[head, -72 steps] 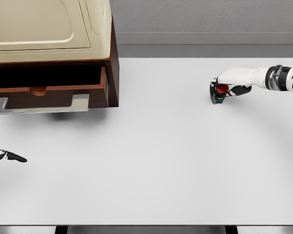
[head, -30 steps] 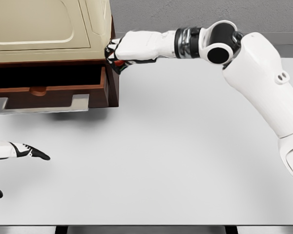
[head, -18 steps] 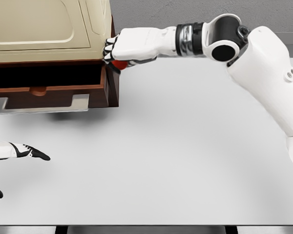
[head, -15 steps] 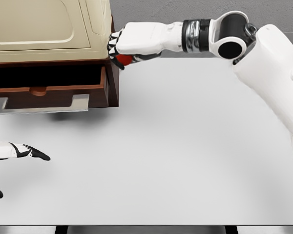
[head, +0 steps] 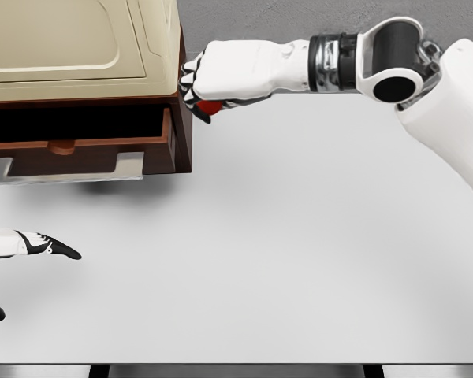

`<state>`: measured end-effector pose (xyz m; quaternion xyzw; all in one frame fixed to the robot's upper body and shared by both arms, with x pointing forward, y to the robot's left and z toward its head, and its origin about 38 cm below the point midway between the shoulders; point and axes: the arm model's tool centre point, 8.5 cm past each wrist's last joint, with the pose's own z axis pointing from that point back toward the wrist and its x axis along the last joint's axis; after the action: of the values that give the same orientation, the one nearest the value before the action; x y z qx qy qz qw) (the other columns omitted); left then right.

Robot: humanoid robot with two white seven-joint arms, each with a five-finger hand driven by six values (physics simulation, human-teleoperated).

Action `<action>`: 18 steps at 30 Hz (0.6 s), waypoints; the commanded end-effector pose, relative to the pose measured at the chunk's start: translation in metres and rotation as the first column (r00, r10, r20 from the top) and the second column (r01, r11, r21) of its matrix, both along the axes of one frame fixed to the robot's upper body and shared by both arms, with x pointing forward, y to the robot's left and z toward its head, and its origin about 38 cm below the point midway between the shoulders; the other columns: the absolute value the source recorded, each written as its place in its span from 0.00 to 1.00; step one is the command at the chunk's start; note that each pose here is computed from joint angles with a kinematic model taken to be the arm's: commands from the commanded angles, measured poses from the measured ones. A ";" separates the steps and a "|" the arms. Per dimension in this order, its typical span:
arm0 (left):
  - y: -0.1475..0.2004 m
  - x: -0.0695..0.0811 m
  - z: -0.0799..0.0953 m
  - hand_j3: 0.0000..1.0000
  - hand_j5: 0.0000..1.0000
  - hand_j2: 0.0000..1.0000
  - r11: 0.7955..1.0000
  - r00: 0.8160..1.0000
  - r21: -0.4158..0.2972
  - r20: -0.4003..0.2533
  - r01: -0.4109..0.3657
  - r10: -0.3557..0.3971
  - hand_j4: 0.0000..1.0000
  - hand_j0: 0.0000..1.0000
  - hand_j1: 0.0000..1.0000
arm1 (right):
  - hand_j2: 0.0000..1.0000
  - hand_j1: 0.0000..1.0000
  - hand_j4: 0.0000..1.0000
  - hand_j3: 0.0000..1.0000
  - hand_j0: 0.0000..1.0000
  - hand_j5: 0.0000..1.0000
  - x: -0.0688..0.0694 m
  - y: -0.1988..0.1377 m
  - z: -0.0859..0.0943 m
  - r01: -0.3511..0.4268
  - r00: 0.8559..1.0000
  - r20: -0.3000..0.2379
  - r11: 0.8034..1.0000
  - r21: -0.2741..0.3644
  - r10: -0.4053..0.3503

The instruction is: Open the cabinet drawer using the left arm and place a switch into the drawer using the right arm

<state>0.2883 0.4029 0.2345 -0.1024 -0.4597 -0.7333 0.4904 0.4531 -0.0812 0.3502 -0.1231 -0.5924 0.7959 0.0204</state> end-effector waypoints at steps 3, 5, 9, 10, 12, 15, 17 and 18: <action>0.000 0.000 0.001 1.00 1.00 1.00 1.000 1.000 -0.005 -0.001 -0.005 0.005 1.00 1.00 1.00 | 0.28 0.28 0.28 0.28 0.28 0.28 -0.019 0.016 0.003 -0.083 0.996 -0.025 0.996 0.022 0.083; 0.000 0.000 0.001 1.00 1.00 1.00 1.000 1.000 -0.005 -0.001 -0.006 0.006 1.00 1.00 1.00 | 0.28 0.28 0.28 0.28 0.28 0.28 -0.023 0.023 0.002 -0.102 0.994 -0.025 0.995 0.024 0.102; -0.001 0.001 0.000 1.00 1.00 1.00 1.000 1.000 -0.006 -0.001 -0.004 0.004 1.00 1.00 1.00 | 0.28 0.28 0.28 0.28 0.28 0.28 -0.026 0.034 0.010 -0.127 0.992 -0.009 0.992 0.022 0.127; -0.001 0.001 0.001 1.00 1.00 1.00 1.000 1.000 -0.008 0.000 -0.004 0.004 1.00 1.00 1.00 | 0.28 0.28 0.28 0.28 0.28 0.28 -0.028 0.040 0.015 -0.142 0.990 0.002 0.989 0.027 0.142; -0.001 0.001 0.001 1.00 1.00 1.00 1.000 1.000 -0.008 0.000 -0.004 0.004 1.00 1.00 1.00 | 0.27 0.27 0.27 0.27 0.27 0.27 -0.034 0.056 0.015 -0.177 0.984 0.003 0.984 0.019 0.177; -0.002 0.001 0.000 1.00 1.00 1.00 1.000 1.000 -0.009 -0.002 -0.002 0.002 1.00 1.00 1.00 | 0.27 0.27 0.27 0.27 0.27 0.27 -0.040 0.075 0.022 -0.216 0.976 0.015 0.976 0.015 0.216; -0.001 0.001 0.001 1.00 1.00 1.00 1.000 1.000 -0.008 0.000 -0.003 0.003 1.00 1.00 1.00 | 0.27 0.27 0.27 0.27 0.27 0.27 -0.036 0.086 0.026 -0.216 0.976 0.011 0.976 0.020 0.216; -0.001 0.001 0.001 1.00 1.00 1.00 1.000 1.000 -0.008 0.000 -0.003 0.003 1.00 1.00 1.00 | 0.27 0.27 0.27 0.27 0.27 0.27 -0.034 0.091 0.027 -0.216 0.976 0.006 0.976 0.025 0.216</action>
<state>0.2889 0.4021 0.2347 -0.1030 -0.4608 -0.7331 0.4896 0.4175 -0.0013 0.3832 -0.0732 -0.6080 0.7872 -0.0734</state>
